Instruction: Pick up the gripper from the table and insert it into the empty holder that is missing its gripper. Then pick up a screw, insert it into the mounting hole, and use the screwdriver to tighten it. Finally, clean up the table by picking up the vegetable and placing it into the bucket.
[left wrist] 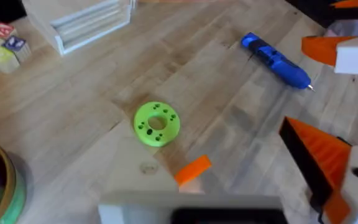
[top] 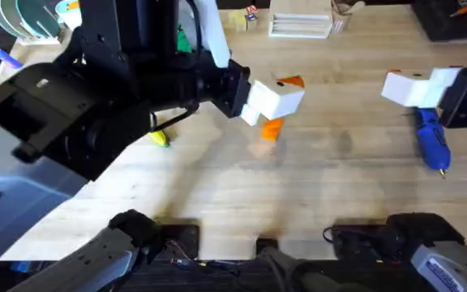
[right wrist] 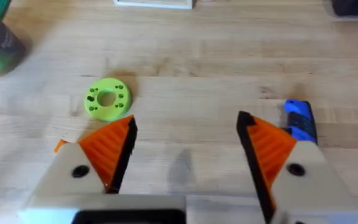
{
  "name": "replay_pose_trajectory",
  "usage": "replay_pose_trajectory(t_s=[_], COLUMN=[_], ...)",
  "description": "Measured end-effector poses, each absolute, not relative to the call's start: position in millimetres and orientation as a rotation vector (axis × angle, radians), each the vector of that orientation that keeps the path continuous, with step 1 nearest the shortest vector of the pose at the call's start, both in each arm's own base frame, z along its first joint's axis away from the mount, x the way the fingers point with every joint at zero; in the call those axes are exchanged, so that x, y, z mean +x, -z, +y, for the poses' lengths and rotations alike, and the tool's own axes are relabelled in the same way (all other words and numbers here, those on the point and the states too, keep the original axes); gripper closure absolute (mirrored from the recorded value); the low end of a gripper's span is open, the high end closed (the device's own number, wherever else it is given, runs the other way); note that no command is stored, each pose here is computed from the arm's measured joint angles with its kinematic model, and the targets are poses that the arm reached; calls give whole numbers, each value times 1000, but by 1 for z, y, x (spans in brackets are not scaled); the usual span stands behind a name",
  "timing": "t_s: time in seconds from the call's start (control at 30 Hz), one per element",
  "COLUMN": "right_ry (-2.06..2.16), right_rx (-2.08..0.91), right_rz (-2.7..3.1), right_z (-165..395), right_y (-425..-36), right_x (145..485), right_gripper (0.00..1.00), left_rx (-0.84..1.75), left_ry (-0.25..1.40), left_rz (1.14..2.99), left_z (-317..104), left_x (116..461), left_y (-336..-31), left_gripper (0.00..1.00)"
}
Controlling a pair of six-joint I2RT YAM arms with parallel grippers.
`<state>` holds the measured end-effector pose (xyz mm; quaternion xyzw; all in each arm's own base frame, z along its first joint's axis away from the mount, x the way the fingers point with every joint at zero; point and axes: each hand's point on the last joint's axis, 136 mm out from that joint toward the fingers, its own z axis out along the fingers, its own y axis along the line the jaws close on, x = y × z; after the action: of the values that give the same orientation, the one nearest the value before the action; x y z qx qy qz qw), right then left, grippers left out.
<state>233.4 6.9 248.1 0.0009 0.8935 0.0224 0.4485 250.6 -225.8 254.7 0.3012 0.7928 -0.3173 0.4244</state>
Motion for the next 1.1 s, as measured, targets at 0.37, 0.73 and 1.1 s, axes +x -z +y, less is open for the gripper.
replay_pose_trajectory(t_s=[0.37,0.73,1.1], right_ry=[-55,-55,-55], right_rx=[2,2,2], right_rz=[2211,2211,2211], right_z=[7,7,7], right_y=[-248,-248,-248], right_x=[233,233,233], right_gripper=[9,10,8], left_rx=[885,872,863], left_ry=[679,646,637], left_rz=[1716,1522,1461], left_z=[-226,-202,-185], left_x=[246,205,176], left_y=[-244,-198,-156], left_gripper=[7,7,8])
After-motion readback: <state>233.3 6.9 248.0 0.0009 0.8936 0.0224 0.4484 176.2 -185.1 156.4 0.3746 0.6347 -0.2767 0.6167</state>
